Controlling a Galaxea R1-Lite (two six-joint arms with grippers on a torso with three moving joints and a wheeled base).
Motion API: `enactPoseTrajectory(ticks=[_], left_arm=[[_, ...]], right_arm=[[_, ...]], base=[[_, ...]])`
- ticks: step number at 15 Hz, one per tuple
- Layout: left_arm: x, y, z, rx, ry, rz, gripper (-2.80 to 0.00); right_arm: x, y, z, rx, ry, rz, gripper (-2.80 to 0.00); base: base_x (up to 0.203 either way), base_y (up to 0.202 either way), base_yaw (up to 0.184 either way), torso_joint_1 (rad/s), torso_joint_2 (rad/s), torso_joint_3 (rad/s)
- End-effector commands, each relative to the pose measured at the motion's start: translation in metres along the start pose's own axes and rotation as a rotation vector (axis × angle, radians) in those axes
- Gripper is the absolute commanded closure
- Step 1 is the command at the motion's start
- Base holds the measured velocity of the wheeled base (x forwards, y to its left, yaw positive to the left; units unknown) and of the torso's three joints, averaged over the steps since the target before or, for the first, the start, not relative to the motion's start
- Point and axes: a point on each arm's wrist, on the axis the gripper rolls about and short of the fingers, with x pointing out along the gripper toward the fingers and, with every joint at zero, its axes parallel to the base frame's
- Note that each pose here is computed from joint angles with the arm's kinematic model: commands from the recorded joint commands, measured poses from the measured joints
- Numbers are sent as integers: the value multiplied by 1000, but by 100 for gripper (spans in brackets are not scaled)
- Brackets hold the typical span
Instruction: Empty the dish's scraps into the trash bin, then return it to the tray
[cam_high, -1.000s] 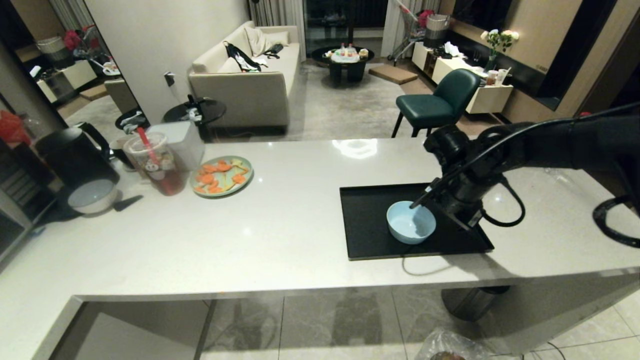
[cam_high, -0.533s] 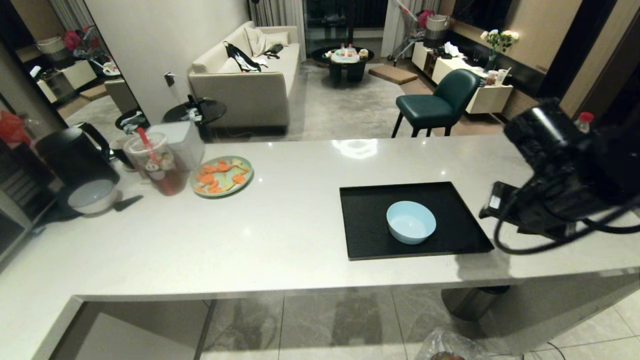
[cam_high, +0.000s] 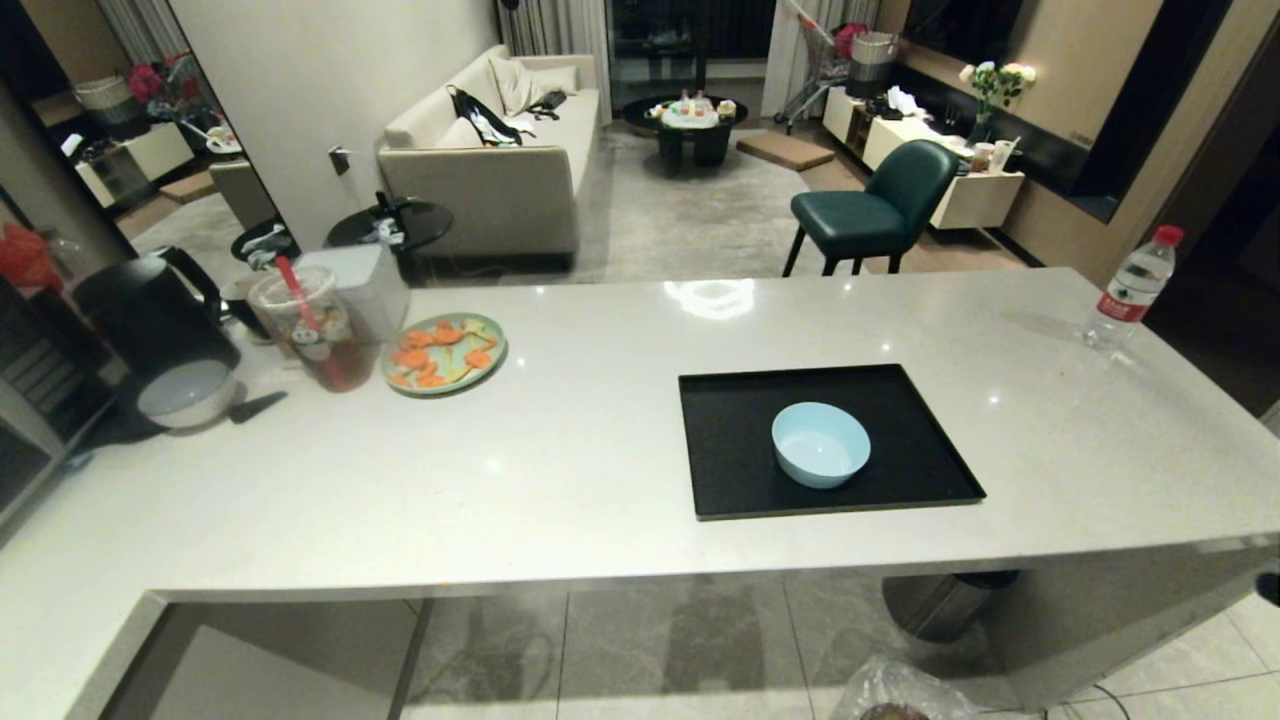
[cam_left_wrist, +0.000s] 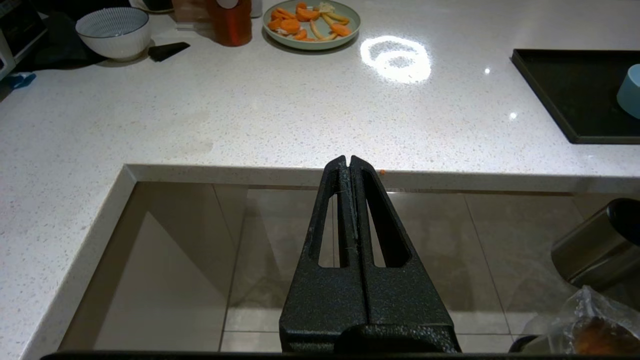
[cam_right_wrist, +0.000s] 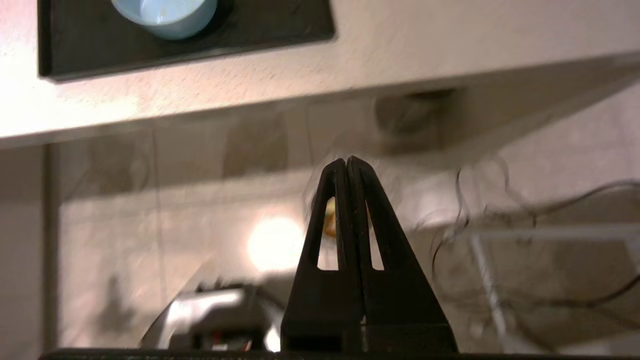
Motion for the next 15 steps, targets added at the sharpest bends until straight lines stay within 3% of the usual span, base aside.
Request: enactPoseTrajectory(ticks=[1,5,6,10,15], left_arm=[[0,0,0,-1,1,0,0],[0,0,0,-1,1,0,0],[0,0,0,-1,1,0,0],[0,0,0,-1,1,0,0],[0,0,0,-1,1,0,0]], right_arm=[[-14,-17,-37,21,-214,-39,0],[0,-26,-90,14,-374,-127,0],[-4,-27,-96,3,-405,-110,0],[-13,-27,-126,-33,-352,-74,0],[-10,-26,-135,-24,-262,-45,0]], base=[[0,0,0,0,0,0],[0,0,0,0,0,0],[0,0,0,0,0,0],[0,0,0,0,0,0],[0,0,0,0,0,0]])
